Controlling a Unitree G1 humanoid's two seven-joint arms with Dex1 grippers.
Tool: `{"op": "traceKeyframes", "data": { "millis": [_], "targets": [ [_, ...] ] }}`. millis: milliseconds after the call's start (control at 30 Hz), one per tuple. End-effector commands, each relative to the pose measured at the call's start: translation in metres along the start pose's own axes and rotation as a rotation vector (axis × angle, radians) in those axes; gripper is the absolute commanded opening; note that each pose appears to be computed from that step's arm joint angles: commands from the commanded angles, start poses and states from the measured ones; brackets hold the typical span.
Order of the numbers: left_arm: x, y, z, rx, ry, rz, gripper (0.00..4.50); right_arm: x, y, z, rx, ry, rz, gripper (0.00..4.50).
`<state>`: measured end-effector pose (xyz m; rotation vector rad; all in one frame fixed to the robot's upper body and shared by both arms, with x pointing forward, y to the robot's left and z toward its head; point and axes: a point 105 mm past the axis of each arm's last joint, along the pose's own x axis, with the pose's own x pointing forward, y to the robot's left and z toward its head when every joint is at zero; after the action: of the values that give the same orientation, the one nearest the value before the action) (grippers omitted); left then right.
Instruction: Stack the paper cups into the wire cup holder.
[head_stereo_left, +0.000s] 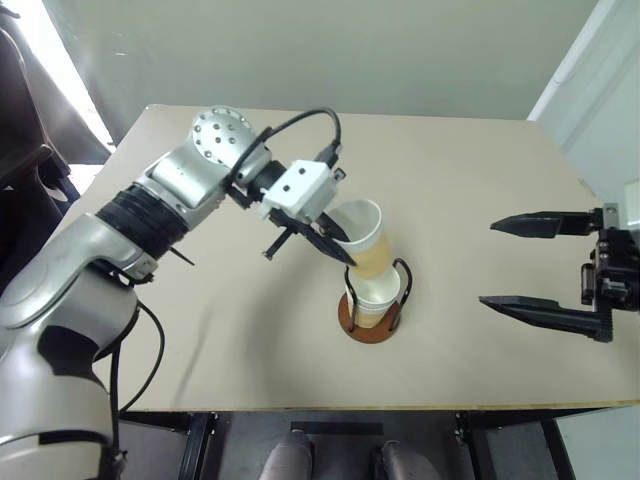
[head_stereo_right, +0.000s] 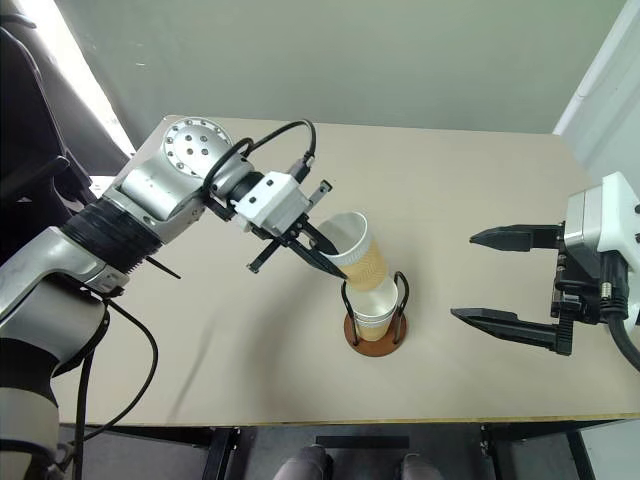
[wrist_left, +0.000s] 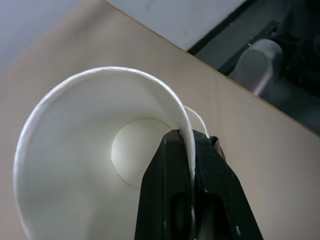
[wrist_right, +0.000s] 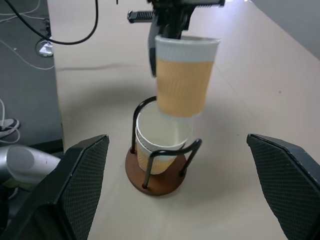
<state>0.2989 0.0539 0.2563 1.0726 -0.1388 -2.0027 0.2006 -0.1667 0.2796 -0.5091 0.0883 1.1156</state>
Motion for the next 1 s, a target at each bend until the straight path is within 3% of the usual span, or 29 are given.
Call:
{"op": "traceKeyframes", "data": {
  "millis": [33,400,500,833,867,1000],
  "targets": [
    [-0.001,0.002,0.009,0.067,0.004,-0.037,0.06,-0.004,0.003,0.008,-0.04,-0.016,-0.03,4.5],
    [0.007,0.001,0.012,0.097,-0.001,-0.07,0.06,-0.004,0.003,0.008,-0.043,-0.009,-0.048,4.5],
    [0.009,0.002,0.013,0.092,-0.002,-0.083,0.62,-0.004,0.002,0.008,-0.044,-0.01,-0.05,4.5],
    [0.009,0.012,0.012,0.071,-0.003,-0.046,4.25,-0.002,-0.001,0.006,-0.045,-0.018,-0.043,4.5],
    [0.008,0.014,0.014,0.067,-0.01,-0.035,4.48,-0.002,-0.003,0.006,-0.046,-0.019,-0.041,4.5],
    [-0.004,0.022,0.015,0.064,-0.018,0.055,4.48,0.002,-0.009,0.004,-0.049,-0.031,-0.015,4.5]
  ]
}}
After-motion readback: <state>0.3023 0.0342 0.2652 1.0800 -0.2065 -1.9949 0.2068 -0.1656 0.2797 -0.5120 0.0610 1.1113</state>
